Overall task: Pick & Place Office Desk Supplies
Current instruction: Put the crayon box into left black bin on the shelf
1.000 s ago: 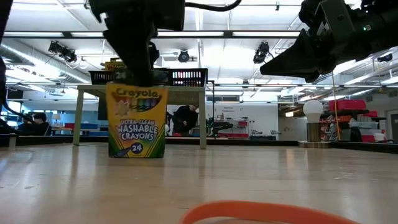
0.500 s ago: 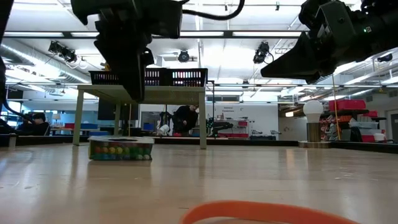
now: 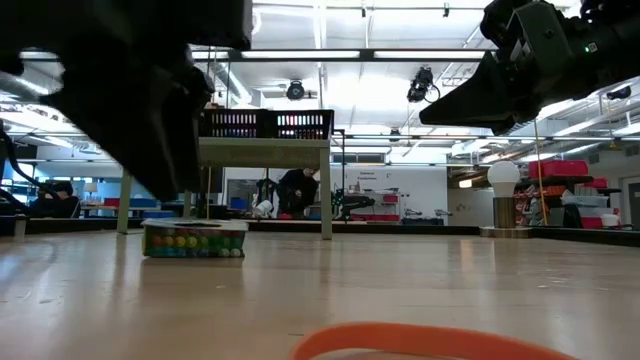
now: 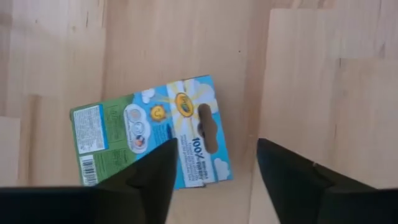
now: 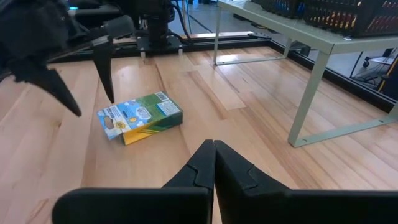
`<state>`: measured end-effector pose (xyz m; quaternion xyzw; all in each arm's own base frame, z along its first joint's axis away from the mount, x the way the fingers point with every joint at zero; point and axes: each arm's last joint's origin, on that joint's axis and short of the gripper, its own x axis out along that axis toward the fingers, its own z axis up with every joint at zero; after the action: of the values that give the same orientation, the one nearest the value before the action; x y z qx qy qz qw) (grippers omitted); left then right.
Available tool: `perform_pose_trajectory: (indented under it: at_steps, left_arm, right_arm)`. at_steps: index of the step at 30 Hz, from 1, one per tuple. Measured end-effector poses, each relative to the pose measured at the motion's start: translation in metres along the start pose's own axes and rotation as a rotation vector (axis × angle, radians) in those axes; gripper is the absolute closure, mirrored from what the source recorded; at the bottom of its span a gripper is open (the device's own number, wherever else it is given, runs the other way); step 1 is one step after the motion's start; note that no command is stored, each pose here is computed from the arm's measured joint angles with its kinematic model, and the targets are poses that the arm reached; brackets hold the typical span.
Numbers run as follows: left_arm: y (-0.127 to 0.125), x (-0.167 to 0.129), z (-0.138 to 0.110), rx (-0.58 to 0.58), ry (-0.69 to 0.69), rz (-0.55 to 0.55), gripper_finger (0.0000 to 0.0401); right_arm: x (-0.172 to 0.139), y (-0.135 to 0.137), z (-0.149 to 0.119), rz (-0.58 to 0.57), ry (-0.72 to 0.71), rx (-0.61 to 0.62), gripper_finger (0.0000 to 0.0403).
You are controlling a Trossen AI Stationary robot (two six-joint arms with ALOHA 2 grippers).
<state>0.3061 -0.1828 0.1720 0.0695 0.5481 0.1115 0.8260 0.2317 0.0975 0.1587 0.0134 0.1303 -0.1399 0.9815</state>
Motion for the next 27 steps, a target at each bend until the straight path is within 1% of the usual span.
perform_pose_trajectory:
  at_steps: [2,5,8,11,14,16,19,23,24,27]
  left_arm:
    - [-0.007,0.004,-0.004,0.024,-0.013,0.036,0.0155]
    - [-0.014,0.012,-0.009,0.064,-0.017,0.086,0.0139]
    - [-0.018,0.018,-0.013,0.091,-0.005,0.101,0.0141]
    - [-0.020,0.024,-0.015,0.129,0.001,0.136,0.0157]
    - [-0.019,0.028,-0.017,0.139,0.017,0.156,0.0188]
    - [-0.018,0.027,-0.018,0.147,0.029,0.167,0.0219]
    - [-0.017,0.026,-0.019,0.158,0.027,0.190,0.0279]
    - [-0.015,0.020,-0.017,0.209,0.039,0.222,0.0373]
    - [-0.015,0.019,-0.015,0.220,0.041,0.228,0.0385]
    - [-0.016,0.013,-0.009,0.239,0.021,0.227,0.0394]
  right_arm:
    - [0.000,0.000,0.000,0.000,0.000,0.000,0.0396]
    - [0.000,0.000,0.000,0.000,0.000,0.000,0.0396]
    - [0.000,0.000,0.000,0.000,-0.001,0.002,0.0396]
    - [0.000,0.000,0.000,0.000,-0.002,0.002,0.0396]
    - [0.000,0.000,0.000,0.000,-0.003,0.002,0.0396]
    - [0.000,0.000,0.000,0.001,-0.004,0.003,0.0396]
    - [0.000,0.000,0.000,0.000,-0.003,0.003,0.0396]
    - [0.000,0.000,0.000,0.008,0.002,0.003,0.0396]
    - [0.000,0.001,0.000,0.022,0.005,0.012,0.0396]
    - [0.000,0.001,0.000,0.045,0.012,0.029,0.0387]
